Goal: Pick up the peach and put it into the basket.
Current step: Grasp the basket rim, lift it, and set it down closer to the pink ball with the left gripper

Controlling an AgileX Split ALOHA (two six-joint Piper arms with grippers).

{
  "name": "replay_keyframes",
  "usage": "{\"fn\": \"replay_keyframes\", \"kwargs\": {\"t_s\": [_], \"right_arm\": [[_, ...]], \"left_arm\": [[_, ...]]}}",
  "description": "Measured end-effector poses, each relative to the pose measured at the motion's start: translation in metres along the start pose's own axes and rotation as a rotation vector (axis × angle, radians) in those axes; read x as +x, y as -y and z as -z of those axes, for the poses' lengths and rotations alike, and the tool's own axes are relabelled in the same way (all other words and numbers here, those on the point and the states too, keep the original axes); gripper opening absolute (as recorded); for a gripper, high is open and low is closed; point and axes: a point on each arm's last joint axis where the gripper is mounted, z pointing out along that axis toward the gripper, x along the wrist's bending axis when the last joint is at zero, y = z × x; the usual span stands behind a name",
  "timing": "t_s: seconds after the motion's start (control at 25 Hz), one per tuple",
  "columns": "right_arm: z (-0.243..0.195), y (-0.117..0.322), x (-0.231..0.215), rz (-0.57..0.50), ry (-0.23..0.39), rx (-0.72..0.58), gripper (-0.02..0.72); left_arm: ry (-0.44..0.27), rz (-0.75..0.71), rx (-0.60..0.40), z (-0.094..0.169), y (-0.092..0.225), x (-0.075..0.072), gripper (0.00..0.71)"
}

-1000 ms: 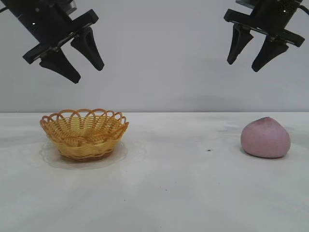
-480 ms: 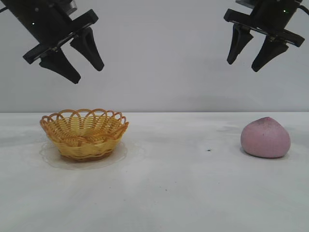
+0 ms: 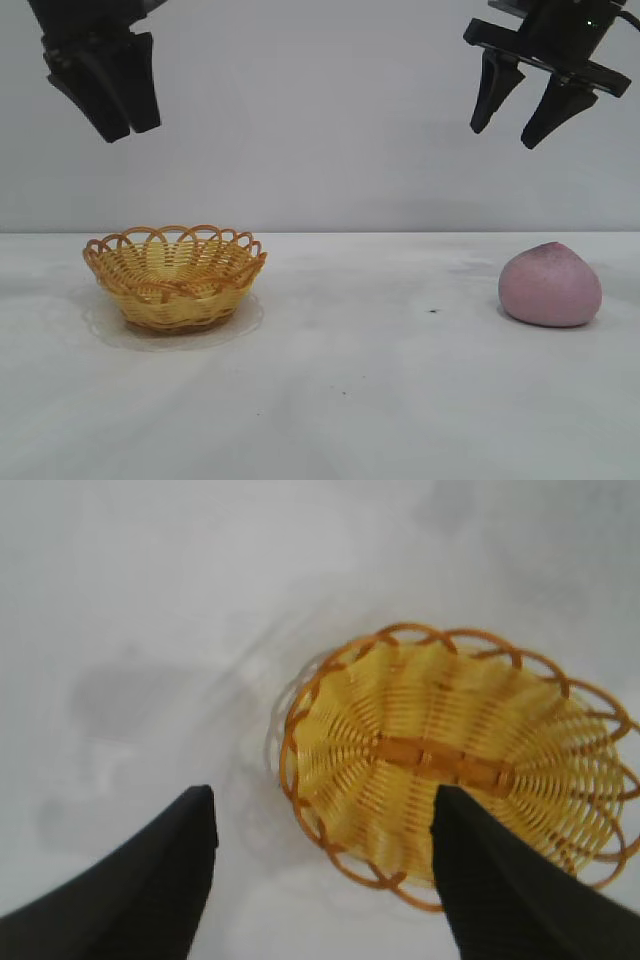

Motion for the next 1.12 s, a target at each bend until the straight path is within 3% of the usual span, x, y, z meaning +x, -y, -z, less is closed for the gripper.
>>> {"fn": "replay_keyframes", "kwargs": {"t_s": [0.16,0.36,0.4,0.68,1.0,1.12], "right_arm": [[0.000,0.000,0.000,0.000,-0.001,0.002,0.405],[0.000,0.000,0.000,0.000,-0.001,0.004,0.405],[0.000,0.000,0.000,0.000,-0.001,0.004,0.405],[0.000,0.001,0.000,0.001,-0.001,0.006,0.405],[0.000,0.001,0.000,0.005,-0.003,0.012,0.405],[0.000,0.001,0.000,0.020,-0.004,0.014,0.405]], "left_arm": [[-0.006,-0.107,0.110,-0.016,-0.014,-0.010,0.455],[-0.009,-0.168,0.157,-0.040,-0.029,-0.015,0.455],[-0.008,-0.175,0.168,-0.047,-0.030,-0.013,0.401],[-0.008,-0.190,0.248,-0.082,-0.024,-0.003,0.405],[-0.013,-0.196,0.243,-0.116,-0.025,0.006,0.405],[-0.006,-0.195,0.250,-0.122,-0.023,0.007,0.190]]}}
